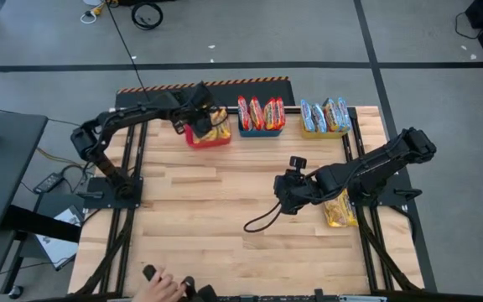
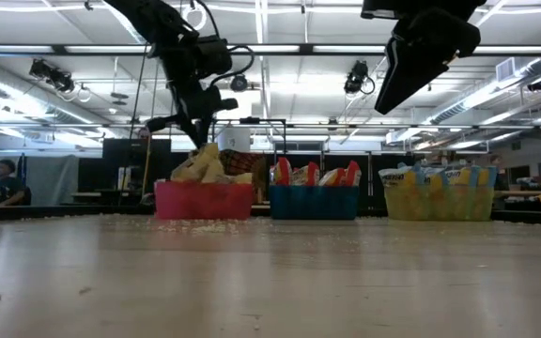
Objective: Sort Maruchan noodles
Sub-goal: Put the yellow noodle pack into the red bin
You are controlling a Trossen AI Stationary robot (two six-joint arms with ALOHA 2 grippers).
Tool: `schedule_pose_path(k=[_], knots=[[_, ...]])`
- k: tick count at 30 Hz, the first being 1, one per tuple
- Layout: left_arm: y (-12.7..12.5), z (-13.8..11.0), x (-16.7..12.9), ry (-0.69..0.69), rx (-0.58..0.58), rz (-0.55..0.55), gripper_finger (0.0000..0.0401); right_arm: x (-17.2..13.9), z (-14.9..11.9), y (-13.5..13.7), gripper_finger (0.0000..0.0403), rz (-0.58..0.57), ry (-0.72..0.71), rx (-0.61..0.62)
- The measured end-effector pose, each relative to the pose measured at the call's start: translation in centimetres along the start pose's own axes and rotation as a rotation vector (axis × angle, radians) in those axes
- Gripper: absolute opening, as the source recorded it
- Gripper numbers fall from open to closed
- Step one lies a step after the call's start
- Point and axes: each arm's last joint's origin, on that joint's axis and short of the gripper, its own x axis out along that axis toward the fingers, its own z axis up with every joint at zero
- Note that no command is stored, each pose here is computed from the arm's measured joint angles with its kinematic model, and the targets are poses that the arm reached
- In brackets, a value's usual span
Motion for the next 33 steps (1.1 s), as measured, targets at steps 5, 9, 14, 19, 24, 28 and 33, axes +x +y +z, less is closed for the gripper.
schedule_pose_path(k=[5,9,14,19,24,28,33], knots=[[-0.5,-0.2,0.1,-0.017,-0.074,-0.044,0.0005,-0.1,0.0,0.2,0.0144,0.003,-0.003,0.013],[-0.9,-0.3,0.1,-0.027,-0.103,-0.085,0.0005,-0.2,-0.1,0.4,0.0144,0.002,-0.009,0.01],[-1.1,0.3,0.0,-0.072,-0.099,-0.103,0.0005,-0.3,-0.1,0.3,0.0144,-0.035,-0.022,0.003],[-2.3,0.7,1.0,-0.065,-0.09,-0.143,0.0005,-0.3,-0.1,0.3,0.0144,-0.037,-0.022,-0.001],[-4.7,1.6,2.5,0.004,-0.045,-0.179,0.0011,-0.3,-0.1,0.3,0.0144,-0.041,-0.022,-0.006],[-5.1,1.9,1.2,0.018,-0.093,-0.144,0.0046,-0.2,0.0,0.1,0.0145,-0.071,-0.031,-0.018],[-5.1,2.4,-1.4,0.007,-0.182,-0.1,0.011,0.2,0.2,-0.7,0.0145,-0.136,-0.037,-0.014]])
